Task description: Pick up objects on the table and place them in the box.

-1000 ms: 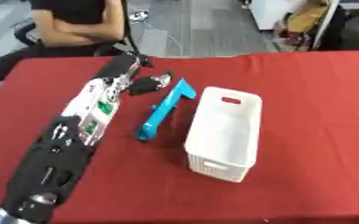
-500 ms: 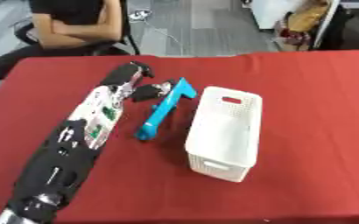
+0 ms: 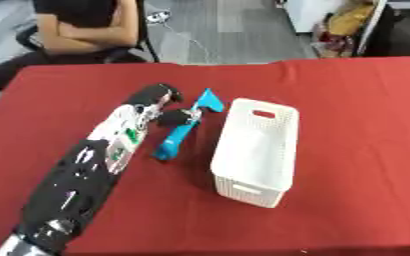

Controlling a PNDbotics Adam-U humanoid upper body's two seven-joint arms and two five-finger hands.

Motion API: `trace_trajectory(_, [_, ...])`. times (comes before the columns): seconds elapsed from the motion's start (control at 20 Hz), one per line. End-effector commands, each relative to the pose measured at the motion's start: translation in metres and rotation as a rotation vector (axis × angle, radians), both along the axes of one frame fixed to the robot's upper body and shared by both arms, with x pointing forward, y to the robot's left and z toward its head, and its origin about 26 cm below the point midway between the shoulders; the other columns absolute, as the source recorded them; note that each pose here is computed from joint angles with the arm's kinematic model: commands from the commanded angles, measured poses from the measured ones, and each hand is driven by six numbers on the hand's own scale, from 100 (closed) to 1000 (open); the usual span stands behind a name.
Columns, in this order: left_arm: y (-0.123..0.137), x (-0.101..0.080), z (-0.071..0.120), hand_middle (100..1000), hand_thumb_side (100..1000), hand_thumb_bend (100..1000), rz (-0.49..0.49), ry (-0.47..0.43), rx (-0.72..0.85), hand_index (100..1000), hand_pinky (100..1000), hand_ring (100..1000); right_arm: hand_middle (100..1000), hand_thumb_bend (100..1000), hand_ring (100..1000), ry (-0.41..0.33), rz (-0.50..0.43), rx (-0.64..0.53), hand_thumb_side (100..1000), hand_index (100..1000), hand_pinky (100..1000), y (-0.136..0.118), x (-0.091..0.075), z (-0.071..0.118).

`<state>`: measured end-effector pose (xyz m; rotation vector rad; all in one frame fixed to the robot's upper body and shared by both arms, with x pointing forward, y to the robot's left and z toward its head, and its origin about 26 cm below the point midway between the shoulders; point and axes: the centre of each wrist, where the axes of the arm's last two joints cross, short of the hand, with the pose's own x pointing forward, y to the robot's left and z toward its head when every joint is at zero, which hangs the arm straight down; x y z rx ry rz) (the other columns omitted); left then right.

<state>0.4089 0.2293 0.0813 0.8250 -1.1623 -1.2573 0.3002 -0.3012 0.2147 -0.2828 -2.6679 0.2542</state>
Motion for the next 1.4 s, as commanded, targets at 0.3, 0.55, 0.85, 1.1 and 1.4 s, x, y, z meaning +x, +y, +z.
trace_trajectory(0.3, [0.002,0.006,0.002,741,886,529,-0.031,0.017,0.075,793,745,713,883,100,888,-0.032,0.005,-0.020,982,944,788,0.000,-0.002,0.010])
trace_trajectory(0.55, [0.003,0.006,-0.003,731,886,538,-0.040,0.040,0.108,792,749,707,883,100,888,-0.033,0.007,-0.020,982,944,789,0.000,-0.002,0.010])
trace_trajectory(0.85, [0.007,0.006,-0.009,719,876,536,-0.022,0.058,0.126,789,751,697,883,100,888,-0.033,0.006,-0.020,982,944,788,0.000,-0.002,0.010])
trace_trajectory(1.1, [0.009,0.006,-0.016,700,809,507,-0.012,0.084,0.142,784,743,677,883,100,888,-0.034,0.005,-0.019,982,944,788,0.000,-0.002,0.010])
trace_trajectory(1.4, [0.016,0.007,-0.028,683,696,493,0.017,0.138,0.165,781,738,664,883,100,888,-0.034,0.005,-0.019,982,944,788,0.000,-0.002,0.010])
